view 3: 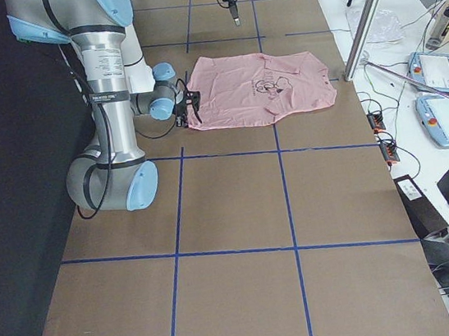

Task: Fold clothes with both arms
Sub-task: 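Move both grippers to the hem corners nearest the robot, then grasp the two hem corners with both grippers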

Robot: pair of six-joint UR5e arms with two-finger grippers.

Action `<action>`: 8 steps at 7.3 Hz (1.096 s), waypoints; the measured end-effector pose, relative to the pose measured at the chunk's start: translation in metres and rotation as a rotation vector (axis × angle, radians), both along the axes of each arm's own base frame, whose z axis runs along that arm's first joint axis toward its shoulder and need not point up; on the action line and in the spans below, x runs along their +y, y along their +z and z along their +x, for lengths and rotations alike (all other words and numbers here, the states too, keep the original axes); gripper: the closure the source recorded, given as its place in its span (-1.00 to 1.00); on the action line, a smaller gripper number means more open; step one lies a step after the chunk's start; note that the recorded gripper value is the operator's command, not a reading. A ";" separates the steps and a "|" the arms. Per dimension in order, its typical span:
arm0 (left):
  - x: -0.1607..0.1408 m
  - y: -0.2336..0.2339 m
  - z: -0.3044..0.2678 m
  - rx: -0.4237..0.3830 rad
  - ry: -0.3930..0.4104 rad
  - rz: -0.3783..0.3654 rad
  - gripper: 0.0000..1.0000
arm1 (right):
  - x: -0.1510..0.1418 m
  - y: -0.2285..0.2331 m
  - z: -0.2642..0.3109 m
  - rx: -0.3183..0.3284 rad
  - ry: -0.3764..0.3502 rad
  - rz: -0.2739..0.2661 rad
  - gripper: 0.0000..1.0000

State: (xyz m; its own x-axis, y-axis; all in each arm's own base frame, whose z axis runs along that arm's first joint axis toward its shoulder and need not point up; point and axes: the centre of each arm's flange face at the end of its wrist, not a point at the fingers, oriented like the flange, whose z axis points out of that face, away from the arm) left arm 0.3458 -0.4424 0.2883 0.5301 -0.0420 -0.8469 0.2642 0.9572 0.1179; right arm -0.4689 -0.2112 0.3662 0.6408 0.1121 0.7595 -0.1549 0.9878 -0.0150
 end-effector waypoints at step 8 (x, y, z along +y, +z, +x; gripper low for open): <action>0.212 0.041 0.155 -0.090 -0.071 -0.468 -1.00 | -0.017 -0.026 0.017 -0.060 0.038 0.011 1.00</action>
State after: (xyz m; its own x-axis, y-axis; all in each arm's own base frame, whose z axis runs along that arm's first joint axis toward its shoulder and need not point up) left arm 0.5011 -0.2304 0.3293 0.5823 -0.4466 -0.6794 0.3392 0.8929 -0.2962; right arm -0.4523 -0.2278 0.3405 0.5894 0.1269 0.7978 -0.1917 0.9814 -0.0145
